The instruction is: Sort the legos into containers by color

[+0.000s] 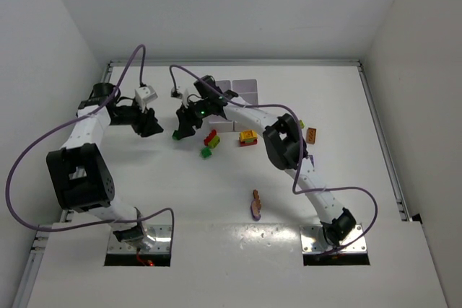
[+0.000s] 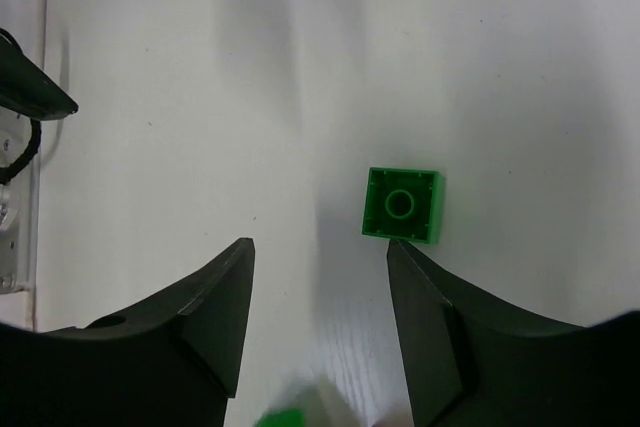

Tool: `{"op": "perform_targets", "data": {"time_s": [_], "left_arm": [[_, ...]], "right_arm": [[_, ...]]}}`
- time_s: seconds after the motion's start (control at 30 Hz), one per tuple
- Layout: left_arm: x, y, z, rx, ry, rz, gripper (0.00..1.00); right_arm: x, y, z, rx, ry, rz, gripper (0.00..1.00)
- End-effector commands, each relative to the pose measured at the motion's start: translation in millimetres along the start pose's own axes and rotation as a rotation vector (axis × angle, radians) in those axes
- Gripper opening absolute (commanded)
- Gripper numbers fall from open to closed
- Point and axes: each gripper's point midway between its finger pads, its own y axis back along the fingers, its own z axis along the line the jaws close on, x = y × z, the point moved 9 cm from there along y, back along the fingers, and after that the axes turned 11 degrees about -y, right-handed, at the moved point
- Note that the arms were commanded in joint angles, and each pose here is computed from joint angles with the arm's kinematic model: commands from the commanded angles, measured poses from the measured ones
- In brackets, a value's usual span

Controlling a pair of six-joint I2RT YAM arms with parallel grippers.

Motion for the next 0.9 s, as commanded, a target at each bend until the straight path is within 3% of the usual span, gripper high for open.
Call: {"op": "perform_targets", "data": {"time_s": [0.0,0.13,0.17,0.3,0.37,0.43,0.5,0.53,0.57,0.6,0.67,0.7,0.77,0.8,0.87], "left_arm": [[-25.2,16.8,-2.4,-0.039,-0.118,-0.078,0.55],[-53.4,20.3,-41.8,0.06,-0.255,-0.107,0.55],[-58.5,15.0,-56.4,0.121,-0.282,-0.105,0.56],[-75.4,-3.0,-98.9,0.275,-0.402,-0.113,0.56],[-78.8,-17.0,-110.0,0.317,-0.45,-0.111,0.58],[-91.0,-36.6,-129.2,0.406,-0.535,-0.119,0.58],[-98.9,-62.3,-148.5,0.522,-0.635,-0.122,0.58],[-102.8,-71.6,-153.4,0.555,-0.68,-0.113,0.6],[-106.8,-81.5,-158.6,0.591,-0.718,-0.113,0.63],[-121.9,-93.5,-171.4,0.655,-0.825,-0.15,0.65],[-118.5,-124.7,-180.2,0.783,-0.903,-0.096,0.68],[-135.6,-132.6,-192.2,0.864,-1.007,-0.115,0.69],[-129.6,-167.7,-201.0,1.015,-1.0,-0.079,0.71],[-148.7,-177.0,-210.2,1.044,-1.04,-0.098,0.75],[-148.1,-200.2,-218.2,1.089,-1.087,-0.106,0.75]], "right_arm": [[-42.2,19.3,29.5,-0.018,0.125,-0.077,0.57],[-74.8,100.1,54.7,0.046,0.094,-0.176,0.59],[-95.8,139.6,82.3,0.074,0.124,-0.249,0.59],[-82.4,249.9,86.3,0.399,0.0,-0.375,0.62],[-50.9,298.7,70.9,0.581,-0.108,-0.391,0.64],[-31.7,349.4,90.6,0.718,-0.117,-0.436,0.68],[9.4,365.1,85.7,0.824,-0.17,-0.384,0.7],[21.5,388.6,97.1,0.88,-0.184,-0.422,0.7],[51.5,388.3,92.5,0.908,-0.239,-0.363,0.71],[66.1,394.5,93.2,0.939,-0.258,-0.347,0.71],[103.6,408.4,98.0,1.008,-0.336,-0.327,0.72],[114.7,413.0,99.3,1.033,-0.349,-0.311,0.74],[141.4,420.6,99.7,1.066,-0.427,-0.301,0.74],[149.2,424.9,107.0,1.089,-0.432,-0.295,0.74],[167.3,428.6,110.4,1.108,-0.478,-0.28,0.74]]}}
